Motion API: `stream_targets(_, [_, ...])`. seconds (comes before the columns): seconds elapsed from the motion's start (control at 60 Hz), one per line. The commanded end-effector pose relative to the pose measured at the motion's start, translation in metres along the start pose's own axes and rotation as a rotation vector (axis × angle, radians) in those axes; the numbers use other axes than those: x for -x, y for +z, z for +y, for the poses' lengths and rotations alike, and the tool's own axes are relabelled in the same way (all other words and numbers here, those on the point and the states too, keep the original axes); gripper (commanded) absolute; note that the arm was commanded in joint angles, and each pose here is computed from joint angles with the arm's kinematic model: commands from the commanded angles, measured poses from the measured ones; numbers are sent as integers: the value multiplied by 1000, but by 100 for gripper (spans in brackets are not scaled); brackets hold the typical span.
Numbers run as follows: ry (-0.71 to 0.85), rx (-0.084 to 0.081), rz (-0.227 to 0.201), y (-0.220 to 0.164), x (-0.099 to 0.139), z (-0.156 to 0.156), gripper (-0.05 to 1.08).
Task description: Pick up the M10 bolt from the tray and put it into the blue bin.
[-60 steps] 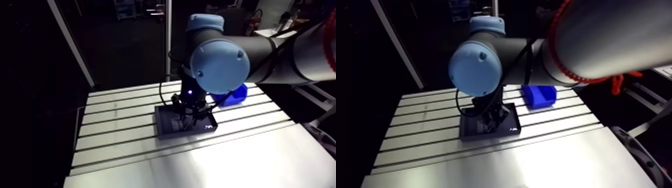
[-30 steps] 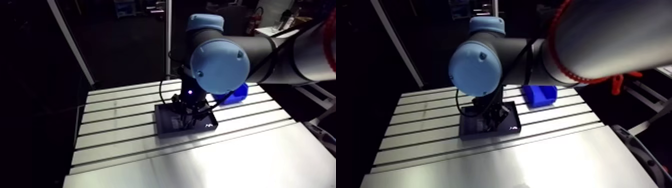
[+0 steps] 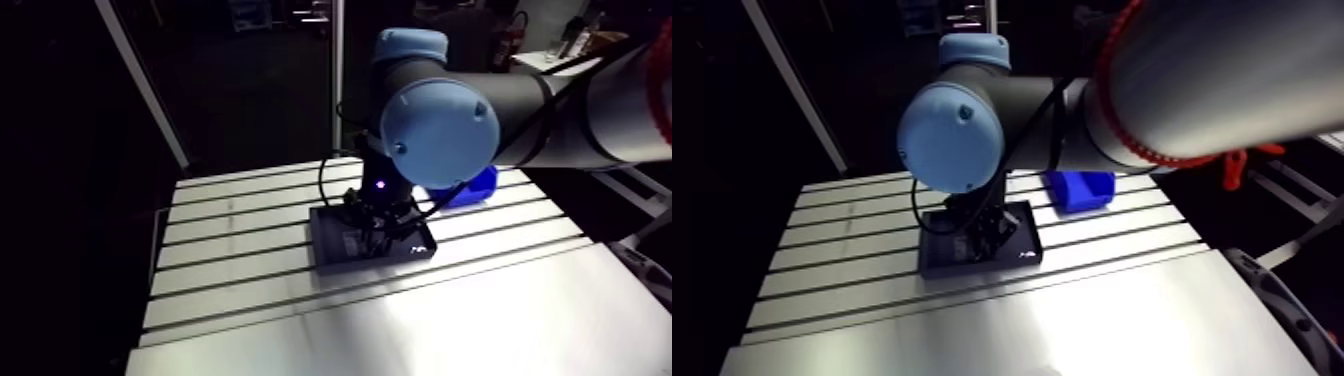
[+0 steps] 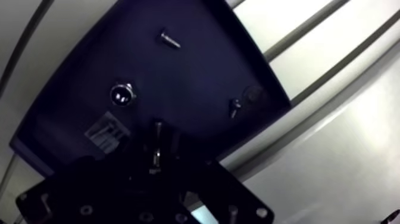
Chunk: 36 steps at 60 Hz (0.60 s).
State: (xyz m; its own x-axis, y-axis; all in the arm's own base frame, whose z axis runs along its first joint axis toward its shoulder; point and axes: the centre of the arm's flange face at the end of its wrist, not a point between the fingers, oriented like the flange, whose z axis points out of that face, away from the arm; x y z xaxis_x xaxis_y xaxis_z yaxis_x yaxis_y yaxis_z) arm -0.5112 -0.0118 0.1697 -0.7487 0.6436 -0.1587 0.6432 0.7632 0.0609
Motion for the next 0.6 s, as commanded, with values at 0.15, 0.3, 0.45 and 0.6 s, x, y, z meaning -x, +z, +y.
stream_targets(0.15, [-4,3,-6,3,0,0,62])
stream_targets(0.3, [-5,3,-7,3,0,0,63])
stream_targets(0.45, [-6,3,-6,3,0,0,65])
stream_targets(0.6, [-8,5,-6,3,0,0,71])
